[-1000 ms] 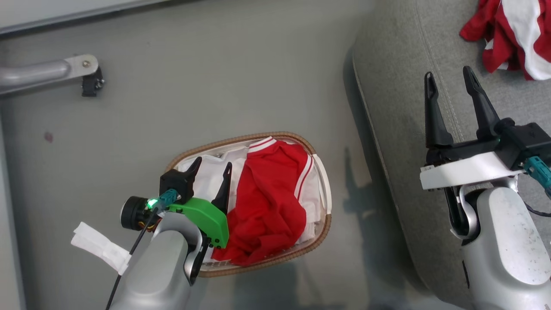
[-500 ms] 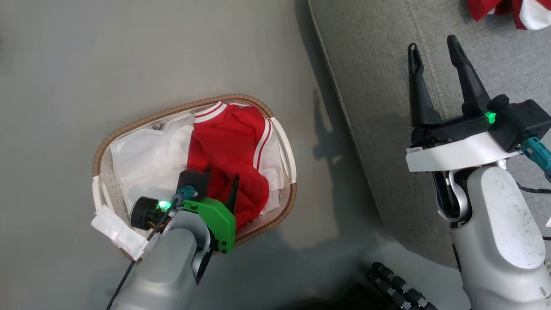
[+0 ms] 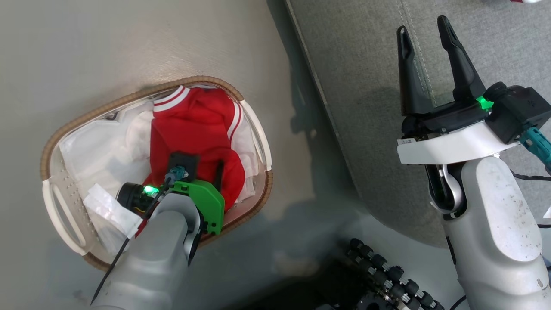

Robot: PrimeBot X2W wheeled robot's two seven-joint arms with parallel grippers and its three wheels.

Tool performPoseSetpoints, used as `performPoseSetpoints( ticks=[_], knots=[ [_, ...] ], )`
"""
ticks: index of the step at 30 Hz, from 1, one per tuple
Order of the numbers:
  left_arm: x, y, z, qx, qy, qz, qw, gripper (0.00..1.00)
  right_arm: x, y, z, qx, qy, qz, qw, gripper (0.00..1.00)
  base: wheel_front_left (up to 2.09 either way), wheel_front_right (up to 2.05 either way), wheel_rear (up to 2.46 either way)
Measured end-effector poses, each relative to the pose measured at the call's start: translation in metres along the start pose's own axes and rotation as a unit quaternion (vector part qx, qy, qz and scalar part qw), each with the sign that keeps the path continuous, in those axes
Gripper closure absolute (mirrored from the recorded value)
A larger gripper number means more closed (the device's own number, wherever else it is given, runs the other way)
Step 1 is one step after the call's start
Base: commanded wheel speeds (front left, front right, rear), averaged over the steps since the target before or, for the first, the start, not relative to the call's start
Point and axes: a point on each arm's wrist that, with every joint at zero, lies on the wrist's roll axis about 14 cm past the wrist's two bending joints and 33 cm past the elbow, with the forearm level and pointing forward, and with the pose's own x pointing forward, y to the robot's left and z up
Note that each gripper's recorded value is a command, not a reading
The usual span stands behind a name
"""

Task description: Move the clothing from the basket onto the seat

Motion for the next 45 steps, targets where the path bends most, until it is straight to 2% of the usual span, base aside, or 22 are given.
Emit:
performPoseSetpoints(
  ticks=[1,2,3,16,26,30,33,37,42,45],
  knots=[
    [0.002,-0.001,0.0,0.002,0.001,-0.004,1.0,0.28,0.0,-0.001,-0.001,-0.002,0.002,-0.001,1.0,0.0,0.0,0.0,0.0],
    [0.004,-0.003,0.001,0.005,-0.001,-0.008,1.0,0.71,0.0,-0.001,-0.002,-0.003,0.003,-0.001,1.0,0.0,0.0,0.0,0.0],
    [0.006,-0.003,0.003,0.006,-0.004,-0.01,1.0,1.0,0.0,-0.001,-0.003,-0.004,0.004,-0.001,1.0,0.0,0.0,0.0,0.0],
    [-0.014,-0.001,0.029,0.031,-0.04,-0.002,0.999,1.0,-0.005,0.012,0.004,-0.013,0.004,0.016,1.0,0.0,0.0,0.0,0.0],
    [-0.065,-0.009,0.072,0.056,-0.122,0.016,0.991,1.0,-0.029,0.022,0.02,-0.02,0.001,0.024,1.0,0.0,0.0,0.0,0.0],
    [-0.091,-0.021,0.098,0.083,-0.168,0.016,0.982,1.0,-0.044,0.026,0.029,-0.02,-0.002,0.027,0.999,0.0,0.0,0.0,0.0],
    [-0.113,-0.029,0.118,0.113,-0.202,0.018,0.973,1.0,-0.058,0.03,0.035,-0.018,-0.005,0.029,0.999,0.0,0.0,0.0,0.0],
    [-0.145,-0.046,0.151,0.167,-0.254,0.015,0.952,1.0,-0.078,0.035,0.043,-0.014,-0.01,0.033,0.999,0.0,0.0,0.0,0.0],
    [-0.189,-0.073,0.192,0.244,-0.316,0.006,0.917,1.0,-0.099,0.045,0.058,-0.009,-0.026,0.044,0.999,0.0,0.0,0.0,0.0],
    [-0.222,-0.093,0.227,0.296,-0.363,0.005,0.883,1.0,-0.108,0.053,0.071,-0.01,-0.044,0.055,0.997,0.0,0.0,0.0,0.0]
  ],
)
